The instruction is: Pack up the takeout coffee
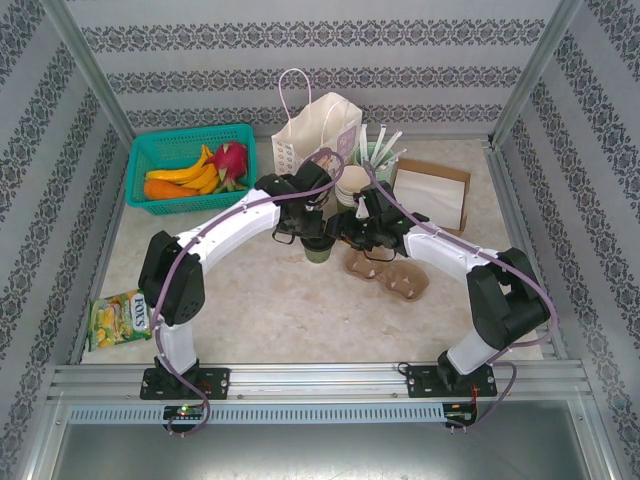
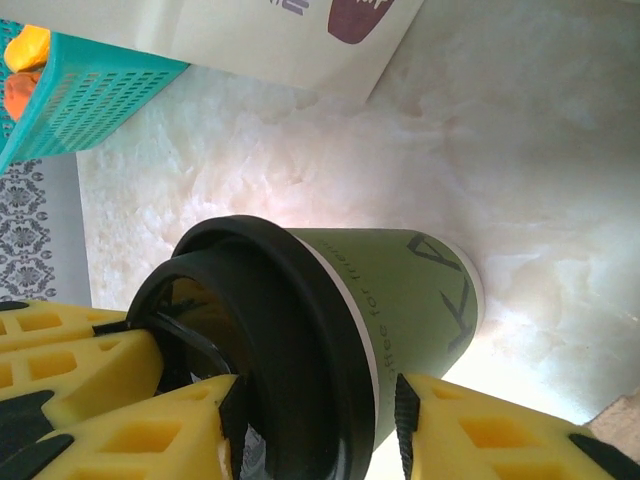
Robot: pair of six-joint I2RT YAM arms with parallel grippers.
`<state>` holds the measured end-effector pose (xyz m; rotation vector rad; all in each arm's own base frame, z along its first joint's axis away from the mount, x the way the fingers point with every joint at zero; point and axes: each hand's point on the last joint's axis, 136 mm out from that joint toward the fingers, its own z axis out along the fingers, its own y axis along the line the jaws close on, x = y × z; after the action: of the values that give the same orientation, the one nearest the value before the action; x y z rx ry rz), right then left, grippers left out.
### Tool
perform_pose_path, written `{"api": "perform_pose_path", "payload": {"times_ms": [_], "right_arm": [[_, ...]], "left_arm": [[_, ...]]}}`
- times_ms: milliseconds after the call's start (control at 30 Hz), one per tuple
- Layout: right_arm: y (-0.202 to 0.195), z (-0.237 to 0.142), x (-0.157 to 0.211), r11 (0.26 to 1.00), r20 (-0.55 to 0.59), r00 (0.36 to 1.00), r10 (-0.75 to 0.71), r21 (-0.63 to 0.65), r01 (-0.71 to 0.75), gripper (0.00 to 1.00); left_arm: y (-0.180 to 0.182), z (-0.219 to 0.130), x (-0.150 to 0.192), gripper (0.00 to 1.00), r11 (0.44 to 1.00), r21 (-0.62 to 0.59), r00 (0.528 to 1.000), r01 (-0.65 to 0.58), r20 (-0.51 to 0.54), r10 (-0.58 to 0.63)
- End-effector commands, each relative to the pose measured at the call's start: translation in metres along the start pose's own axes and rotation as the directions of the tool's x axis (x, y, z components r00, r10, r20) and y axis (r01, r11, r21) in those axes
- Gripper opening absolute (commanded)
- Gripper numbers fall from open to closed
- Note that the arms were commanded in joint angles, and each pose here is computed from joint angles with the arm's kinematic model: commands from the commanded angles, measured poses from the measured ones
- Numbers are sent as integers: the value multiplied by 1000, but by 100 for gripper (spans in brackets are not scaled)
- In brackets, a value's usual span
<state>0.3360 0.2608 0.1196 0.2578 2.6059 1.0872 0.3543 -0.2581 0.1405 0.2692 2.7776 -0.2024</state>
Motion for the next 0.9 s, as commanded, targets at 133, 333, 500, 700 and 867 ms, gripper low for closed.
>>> {"api": "perform_pose_path", "payload": {"times_ms": [133, 333, 500, 700, 867], "right_arm": [[-28, 8, 15, 992, -41, 999, 29, 122, -24, 45], [-24, 8, 14, 993, -41, 999, 24, 118, -19, 45], [-20, 7, 12, 994, -39, 999, 16, 113, -12, 45], [-12, 7, 10, 996, -38, 999, -17, 88, 20, 47], [4, 3, 6, 994, -26, 996, -86, 58, 88, 55]], "left_arm": [[-21, -33, -11, 13, 983, 183, 996, -18, 93, 1], [-16, -38, -15, 18, 977, 214, 992, 15, 118, -41], [-5, -45, -21, 21, 969, 238, 983, 70, 146, -107], [35, -50, -24, 43, 956, 191, 946, 224, 193, -261], [79, -40, -10, 69, 924, 73, 905, 376, 186, -383]]}}
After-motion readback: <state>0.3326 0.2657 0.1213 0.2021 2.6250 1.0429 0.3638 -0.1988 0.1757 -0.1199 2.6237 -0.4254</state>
